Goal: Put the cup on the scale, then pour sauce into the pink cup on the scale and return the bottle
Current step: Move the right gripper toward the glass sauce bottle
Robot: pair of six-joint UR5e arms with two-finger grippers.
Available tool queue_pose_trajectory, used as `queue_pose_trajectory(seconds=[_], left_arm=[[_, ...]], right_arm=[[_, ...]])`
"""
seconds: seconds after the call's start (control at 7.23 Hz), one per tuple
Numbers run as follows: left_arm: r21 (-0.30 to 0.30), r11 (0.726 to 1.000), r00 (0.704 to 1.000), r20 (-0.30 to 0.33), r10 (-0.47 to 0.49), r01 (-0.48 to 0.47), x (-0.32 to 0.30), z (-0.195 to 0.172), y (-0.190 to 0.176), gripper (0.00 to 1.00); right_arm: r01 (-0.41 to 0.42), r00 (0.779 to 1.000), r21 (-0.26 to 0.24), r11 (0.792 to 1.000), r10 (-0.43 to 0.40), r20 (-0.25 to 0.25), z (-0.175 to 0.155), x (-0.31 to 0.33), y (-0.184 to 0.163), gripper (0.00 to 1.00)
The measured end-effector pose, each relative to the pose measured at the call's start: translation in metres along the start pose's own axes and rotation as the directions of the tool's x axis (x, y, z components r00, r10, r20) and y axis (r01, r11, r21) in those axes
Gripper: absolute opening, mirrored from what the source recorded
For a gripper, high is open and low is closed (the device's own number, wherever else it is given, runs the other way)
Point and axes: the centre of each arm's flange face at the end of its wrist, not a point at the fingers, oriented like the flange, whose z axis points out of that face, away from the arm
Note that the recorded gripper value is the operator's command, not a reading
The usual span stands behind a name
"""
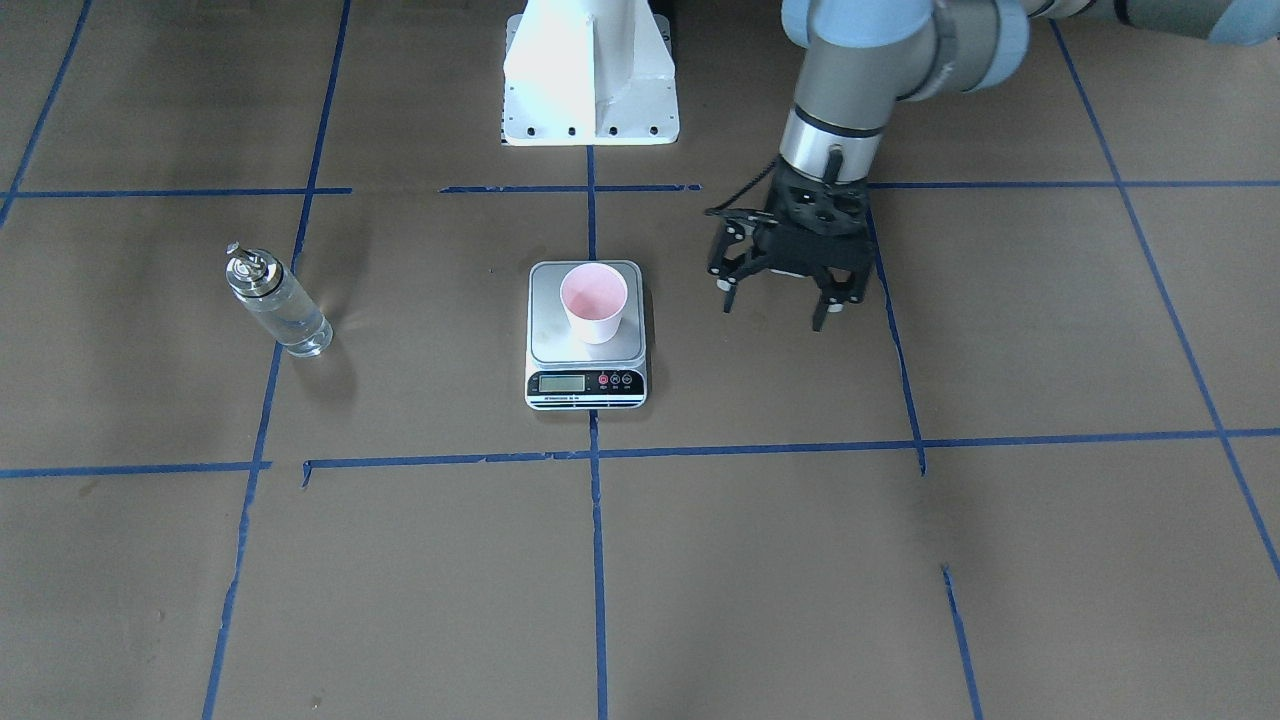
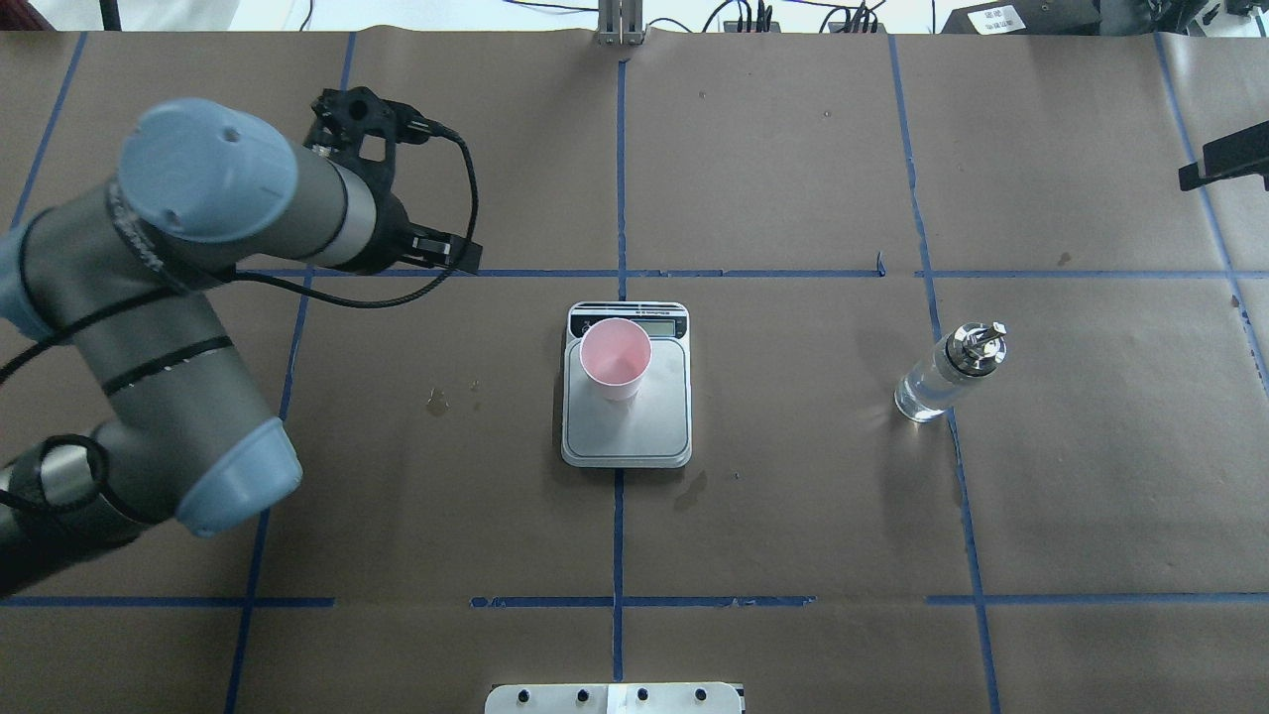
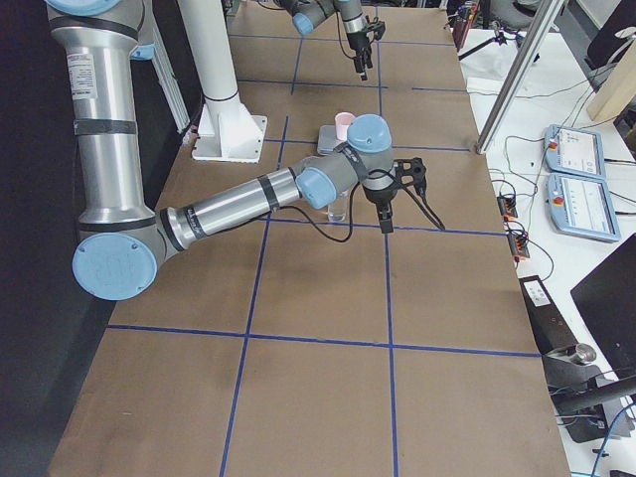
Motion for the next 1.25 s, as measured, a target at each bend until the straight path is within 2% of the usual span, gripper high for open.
queue_pose_trajectory(seconds=[0.14,0.28,0.42,0.55,0.69,0.83,1.11,1.25], left_arm=[[-0.013,0.995,0.995,0.04,0.095,-0.095,-0.07,-0.012,-0.015,1.0],[-0.037,0.98,0.976,0.084,0.199,-0.196,-0.16,-0.028,-0.024,1.0],[-0.065,0.958,0.953,0.105,0.285,-0.28,-0.261,-0.042,-0.021,1.0],[-0.082,0.946,0.941,0.104,0.323,-0.315,-0.367,-0.054,0.001,1.0],[-0.094,0.948,0.945,0.1,0.311,-0.303,-0.449,-0.059,0.038,1.0],[-0.11,0.955,0.952,0.104,0.288,-0.277,-0.505,-0.064,0.08,1.0],[-0.152,0.972,0.973,0.117,0.197,-0.178,-0.557,-0.079,0.146,1.0],[-0.186,0.974,0.983,0.107,0.152,-0.13,-0.563,-0.081,0.162,1.0]], right_arm=[[-0.022,1.0,0.004,1.0,0.022,0.015,-0.001,-0.029,0.009,1.0],[-0.044,0.999,0.008,0.999,0.044,0.031,-0.002,-0.059,0.02,1.0],[-0.062,0.997,0.016,0.998,0.061,0.049,-0.006,-0.089,0.034,1.0],[-0.079,0.995,0.027,0.996,0.077,0.071,-0.013,-0.12,0.05,1.0],[-0.089,0.993,0.036,0.995,0.086,0.086,-0.017,-0.145,0.068,1.0],[-0.087,0.993,0.048,0.995,0.083,0.086,-0.016,-0.167,0.089,1.0],[-0.064,0.997,0.086,0.994,0.06,0.053,-0.007,-0.199,0.14,1.0],[-0.049,0.999,0.122,0.991,0.047,0.017,0.006,-0.212,0.167,1.0]])
